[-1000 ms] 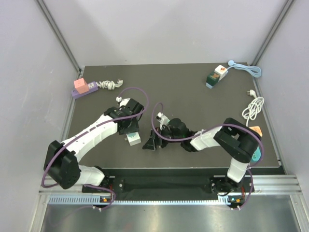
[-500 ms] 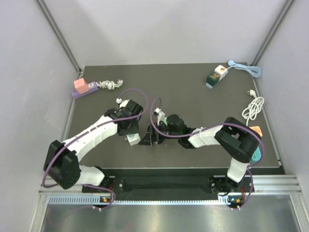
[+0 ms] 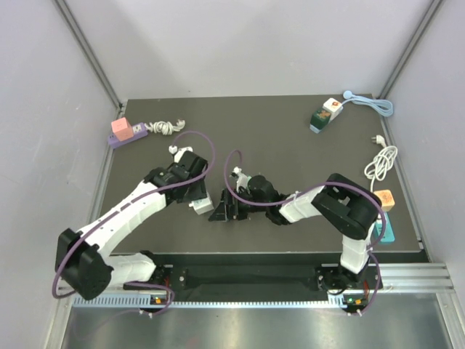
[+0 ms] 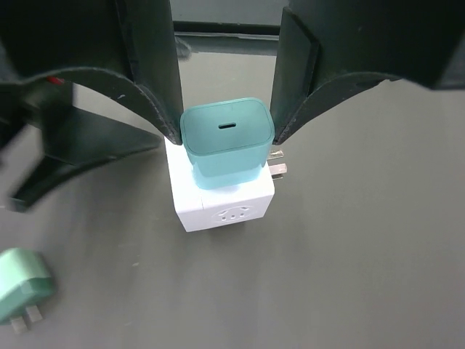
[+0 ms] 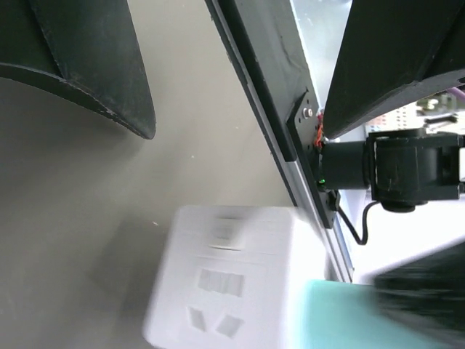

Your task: Pull the plug off the socket

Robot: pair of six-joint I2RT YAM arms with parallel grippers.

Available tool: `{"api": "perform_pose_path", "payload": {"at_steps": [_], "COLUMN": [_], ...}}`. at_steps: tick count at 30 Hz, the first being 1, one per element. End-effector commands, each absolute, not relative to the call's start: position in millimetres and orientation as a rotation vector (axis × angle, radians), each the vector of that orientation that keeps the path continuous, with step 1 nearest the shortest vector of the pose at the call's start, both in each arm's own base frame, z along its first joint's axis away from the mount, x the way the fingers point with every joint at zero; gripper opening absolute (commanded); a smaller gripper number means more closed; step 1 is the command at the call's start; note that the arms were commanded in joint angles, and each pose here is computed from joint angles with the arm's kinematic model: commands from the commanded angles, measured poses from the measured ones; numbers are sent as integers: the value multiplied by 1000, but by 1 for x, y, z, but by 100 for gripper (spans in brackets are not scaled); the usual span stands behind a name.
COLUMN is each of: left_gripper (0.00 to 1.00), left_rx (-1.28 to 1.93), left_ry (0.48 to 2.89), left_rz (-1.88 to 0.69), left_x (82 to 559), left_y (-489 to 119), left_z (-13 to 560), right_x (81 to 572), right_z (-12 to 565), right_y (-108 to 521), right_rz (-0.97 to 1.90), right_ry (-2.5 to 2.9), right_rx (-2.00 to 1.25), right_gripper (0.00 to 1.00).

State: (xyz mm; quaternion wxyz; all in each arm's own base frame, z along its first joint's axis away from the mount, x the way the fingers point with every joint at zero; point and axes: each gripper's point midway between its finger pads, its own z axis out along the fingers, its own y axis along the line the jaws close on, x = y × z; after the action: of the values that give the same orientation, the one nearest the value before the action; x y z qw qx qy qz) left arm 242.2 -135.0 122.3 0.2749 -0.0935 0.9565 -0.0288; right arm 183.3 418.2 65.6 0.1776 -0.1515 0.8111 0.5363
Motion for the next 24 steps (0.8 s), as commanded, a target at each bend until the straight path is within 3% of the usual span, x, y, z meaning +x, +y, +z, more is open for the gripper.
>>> {"api": "perform_pose_path", "payload": {"at_steps": [1,16,22,24], "left_gripper": [0,0,0,0], "left_rx": [-256,-207,-189,-187], "left_ry": [2457,2350,2350,2348], "left_rz": [-206,-363,-388,-393], "left_x": [251,251,250,250], "left_y": [-142,-153,-157,-157], "left_z": [153,178,180,180], "right_x": [192,214,228,232], "right_z": [91,119,130,127], "right_y": [436,435,435,435], "right_rz": [1615,1589,1605,1598], "right_ry": [2208,2139,2094,2103], "right_rx": [-399,-363,-336,-330], "right_gripper": [97,95,87,81]}}
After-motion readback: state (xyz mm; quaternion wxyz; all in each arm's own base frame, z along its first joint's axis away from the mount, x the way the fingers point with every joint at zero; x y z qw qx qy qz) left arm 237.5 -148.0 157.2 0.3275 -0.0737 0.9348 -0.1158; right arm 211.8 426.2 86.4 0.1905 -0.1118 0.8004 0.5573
